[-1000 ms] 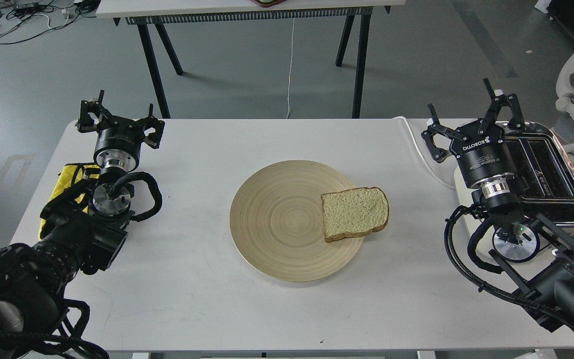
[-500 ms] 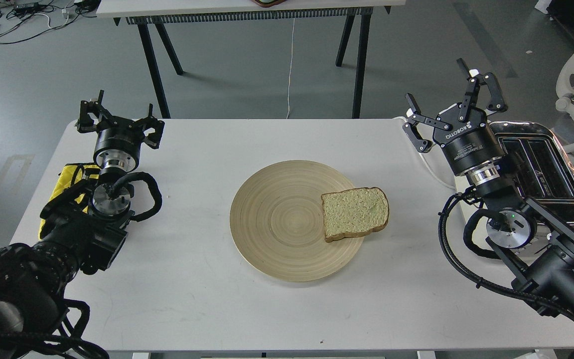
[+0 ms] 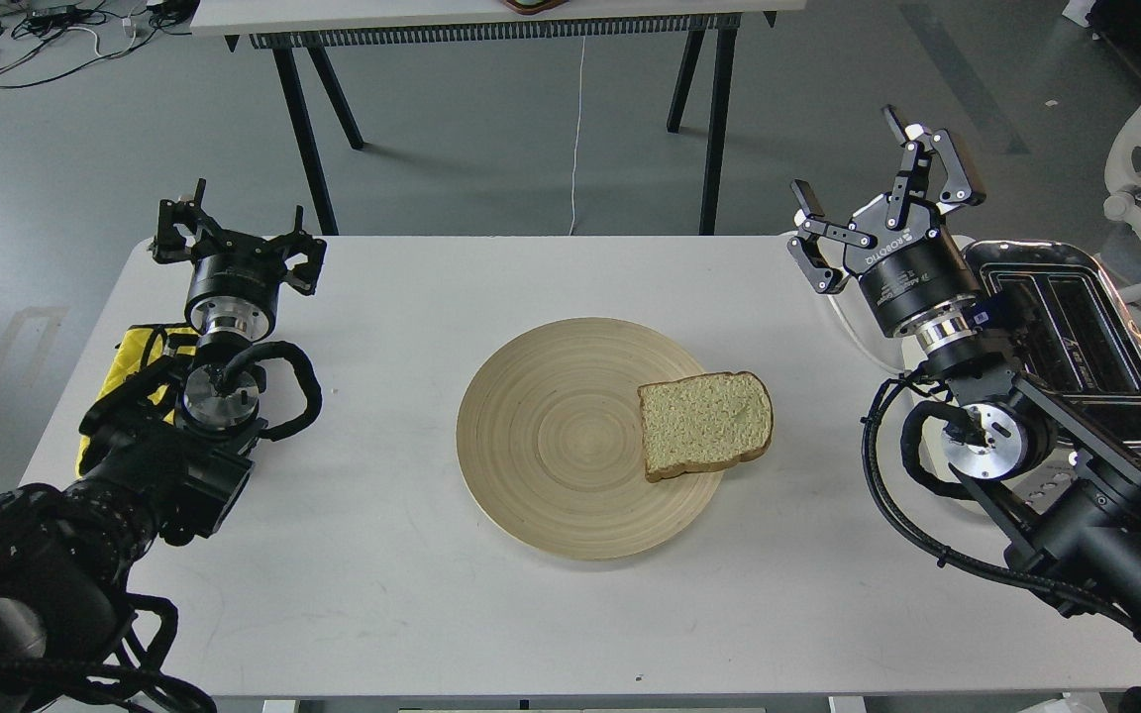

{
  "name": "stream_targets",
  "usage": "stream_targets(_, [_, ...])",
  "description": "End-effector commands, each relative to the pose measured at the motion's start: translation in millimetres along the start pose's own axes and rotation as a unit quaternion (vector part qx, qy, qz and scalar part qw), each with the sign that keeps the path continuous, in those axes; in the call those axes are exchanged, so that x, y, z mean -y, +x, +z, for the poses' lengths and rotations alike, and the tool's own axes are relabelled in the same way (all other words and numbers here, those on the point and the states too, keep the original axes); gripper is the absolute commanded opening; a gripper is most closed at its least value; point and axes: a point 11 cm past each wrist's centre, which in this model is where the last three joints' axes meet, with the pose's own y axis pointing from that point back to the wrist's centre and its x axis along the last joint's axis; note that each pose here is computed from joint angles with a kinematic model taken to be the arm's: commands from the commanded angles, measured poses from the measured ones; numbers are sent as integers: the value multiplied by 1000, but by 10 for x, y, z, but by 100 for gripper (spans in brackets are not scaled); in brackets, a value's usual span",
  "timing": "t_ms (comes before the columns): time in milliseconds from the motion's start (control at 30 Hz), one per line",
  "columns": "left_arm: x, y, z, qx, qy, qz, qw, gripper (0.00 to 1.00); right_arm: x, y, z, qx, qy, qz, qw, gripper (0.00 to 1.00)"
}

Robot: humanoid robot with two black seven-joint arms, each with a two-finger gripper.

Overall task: Put bread in toaster with right arm
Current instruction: 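Raise the right gripper up and away from the toaster, then move the right gripper toward the bread slice on the bamboo plate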

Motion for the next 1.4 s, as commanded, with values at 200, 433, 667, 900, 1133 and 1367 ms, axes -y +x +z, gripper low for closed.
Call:
stream_targets(200, [0,-2,-4,0,0,0,1000,100,-145,-210,622,-338,-99,34,935,99])
stream_targets(433, [0,-2,-4,0,0,0,1000,100,-394,-152,920,-375,-166,34,911,99])
stream_targets(667, [0,-2,-4,0,0,0,1000,100,-676,242,861,-425,-211,41,879,99])
stream_targets(900, [1,-5,-7,-1,1,-1,1000,100,-1001,308,1145,-445,-273,13,853,99])
stream_targets(1133, [0,-2,-4,0,0,0,1000,100,-1217,419,1357,-454,-309,15,835,99])
stream_targets(1367, [0,-2,-4,0,0,0,1000,100,-1197,292,1445,-441,-308,7,843,82])
